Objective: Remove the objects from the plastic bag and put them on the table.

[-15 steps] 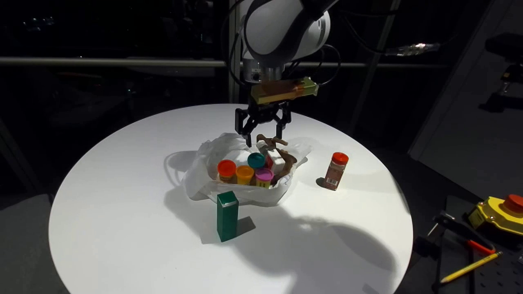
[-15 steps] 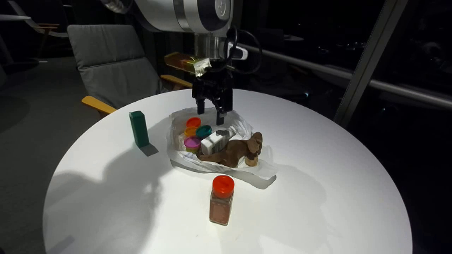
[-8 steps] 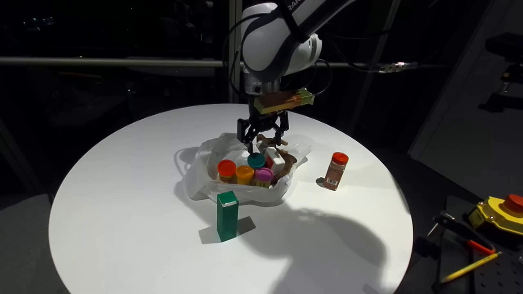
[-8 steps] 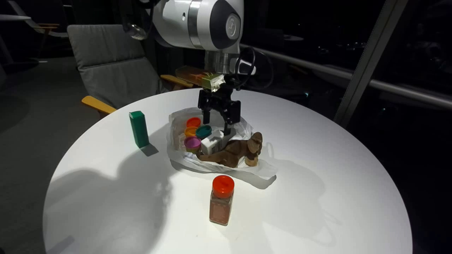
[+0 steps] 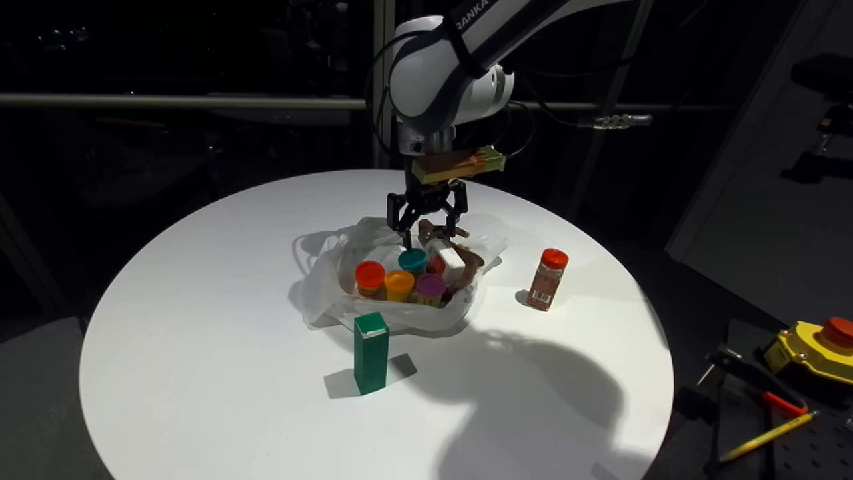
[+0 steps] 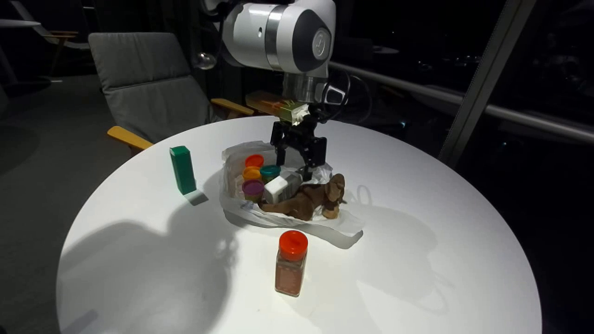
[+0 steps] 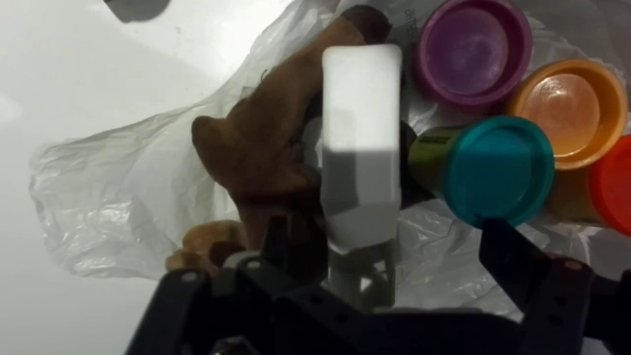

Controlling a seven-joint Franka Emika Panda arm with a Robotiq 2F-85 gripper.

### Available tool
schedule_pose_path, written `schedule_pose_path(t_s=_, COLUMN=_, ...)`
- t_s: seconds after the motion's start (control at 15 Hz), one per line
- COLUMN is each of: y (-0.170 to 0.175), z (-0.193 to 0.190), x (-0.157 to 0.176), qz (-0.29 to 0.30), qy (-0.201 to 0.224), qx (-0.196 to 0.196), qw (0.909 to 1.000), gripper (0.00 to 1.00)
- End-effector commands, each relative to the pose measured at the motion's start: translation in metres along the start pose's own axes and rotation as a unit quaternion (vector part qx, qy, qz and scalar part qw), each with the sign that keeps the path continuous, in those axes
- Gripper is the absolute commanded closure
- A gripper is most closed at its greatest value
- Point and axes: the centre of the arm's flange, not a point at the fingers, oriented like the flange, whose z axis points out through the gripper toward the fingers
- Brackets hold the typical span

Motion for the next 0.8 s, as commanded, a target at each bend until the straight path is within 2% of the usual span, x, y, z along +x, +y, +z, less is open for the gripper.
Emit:
schedule_pose_path(t_s=0.0, y=-0.004, z=0.002, x=0.020, qz=-0.004, qy=-0.014, qx=0.008, qw=0.9999, gripper=0.26)
schedule_pose_path(t_s=0.53, y=-0.002, z=0.002, x=0.031, qz=-0.001, qy=-0.020, qx=0.002, qw=0.9998, gripper=0.87)
schedule_pose_path(t_s=0.6, y=-0.001, z=0.005, x=0.031, qz=-0.001, qy=-0.023, qx=-0.002, qw=0.9997, gripper=0.91)
schedule_pose_path(t_s=0.73, y=0.000, z=0.007, x=0.029, qz=-0.001, qy=-0.029, qx=-0.006, qw=0.9996, gripper=0.91)
